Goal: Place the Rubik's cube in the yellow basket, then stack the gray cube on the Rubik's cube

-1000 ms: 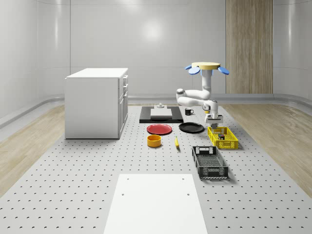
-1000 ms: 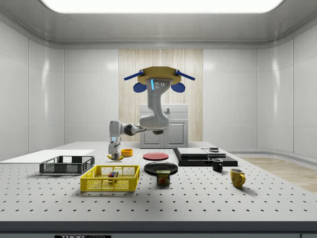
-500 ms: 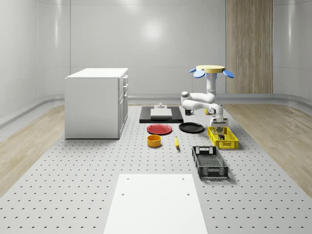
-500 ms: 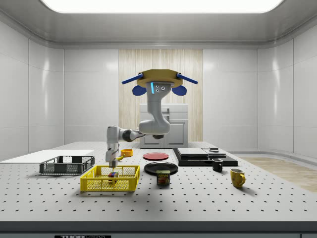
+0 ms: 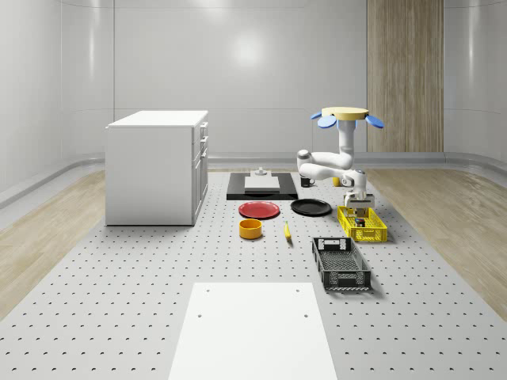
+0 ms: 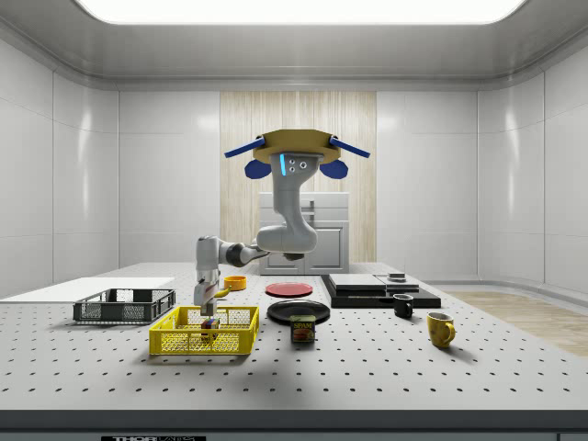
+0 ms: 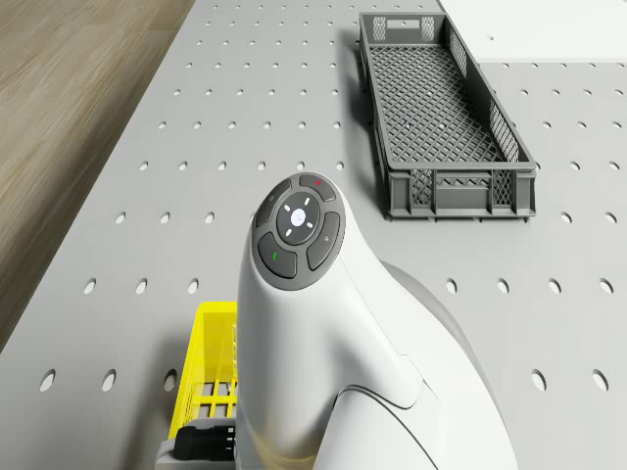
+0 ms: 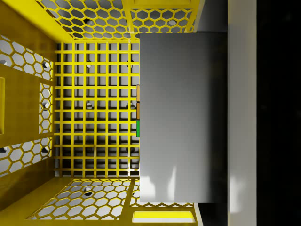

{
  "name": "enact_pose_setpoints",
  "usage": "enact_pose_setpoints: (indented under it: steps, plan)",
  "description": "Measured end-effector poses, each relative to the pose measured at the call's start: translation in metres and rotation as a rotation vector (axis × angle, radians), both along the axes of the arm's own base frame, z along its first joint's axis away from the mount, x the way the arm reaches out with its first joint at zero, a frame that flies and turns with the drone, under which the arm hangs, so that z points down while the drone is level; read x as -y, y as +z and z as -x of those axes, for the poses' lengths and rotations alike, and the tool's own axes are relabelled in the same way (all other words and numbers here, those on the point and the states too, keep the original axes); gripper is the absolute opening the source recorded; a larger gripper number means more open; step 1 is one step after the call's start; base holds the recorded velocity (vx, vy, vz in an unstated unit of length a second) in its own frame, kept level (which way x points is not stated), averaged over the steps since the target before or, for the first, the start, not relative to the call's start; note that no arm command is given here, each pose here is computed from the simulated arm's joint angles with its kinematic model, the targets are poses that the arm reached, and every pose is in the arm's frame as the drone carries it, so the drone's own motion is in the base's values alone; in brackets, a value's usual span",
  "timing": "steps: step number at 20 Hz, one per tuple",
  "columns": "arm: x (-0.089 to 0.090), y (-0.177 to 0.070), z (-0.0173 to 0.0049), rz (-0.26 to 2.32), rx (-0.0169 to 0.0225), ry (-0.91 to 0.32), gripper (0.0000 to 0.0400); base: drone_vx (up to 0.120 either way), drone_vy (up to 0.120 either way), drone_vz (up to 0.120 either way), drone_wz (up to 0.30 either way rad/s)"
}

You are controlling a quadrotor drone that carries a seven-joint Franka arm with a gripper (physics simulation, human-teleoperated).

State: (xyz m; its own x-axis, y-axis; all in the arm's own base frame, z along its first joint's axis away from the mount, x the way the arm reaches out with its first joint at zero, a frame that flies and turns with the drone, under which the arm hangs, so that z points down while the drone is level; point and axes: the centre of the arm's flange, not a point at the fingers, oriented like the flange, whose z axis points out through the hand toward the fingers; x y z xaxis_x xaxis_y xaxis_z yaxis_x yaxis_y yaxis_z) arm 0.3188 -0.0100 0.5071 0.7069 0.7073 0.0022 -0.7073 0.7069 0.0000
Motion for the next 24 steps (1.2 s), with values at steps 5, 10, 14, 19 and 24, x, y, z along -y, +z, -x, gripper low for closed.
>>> enact_pose_setpoints:
  steps: [5,10,14,19,24]
  plan:
    - [-0.002,0.006,0.0,0.0,0.0,0.0,0.025,0.0,0.0,0.0,0.0]
    - [-0.005,0.011,0.0,0.0,0.0,0.0,0.025,0.0,0.0,0.0,0.0]
    - [-0.005,0.014,0.0,0.0,0.0001,0.0,0.0283,0.0,0.0,0.0,0.0]
    - [-0.006,0.012,0.0,0.0,0.0001,0.0,0.0367,0.0,0.0,0.0,0.0]
    - [-0.006,-0.003,0.0,0.0,0.0,0.0,0.039,0.0,0.0,0.0,0.0]
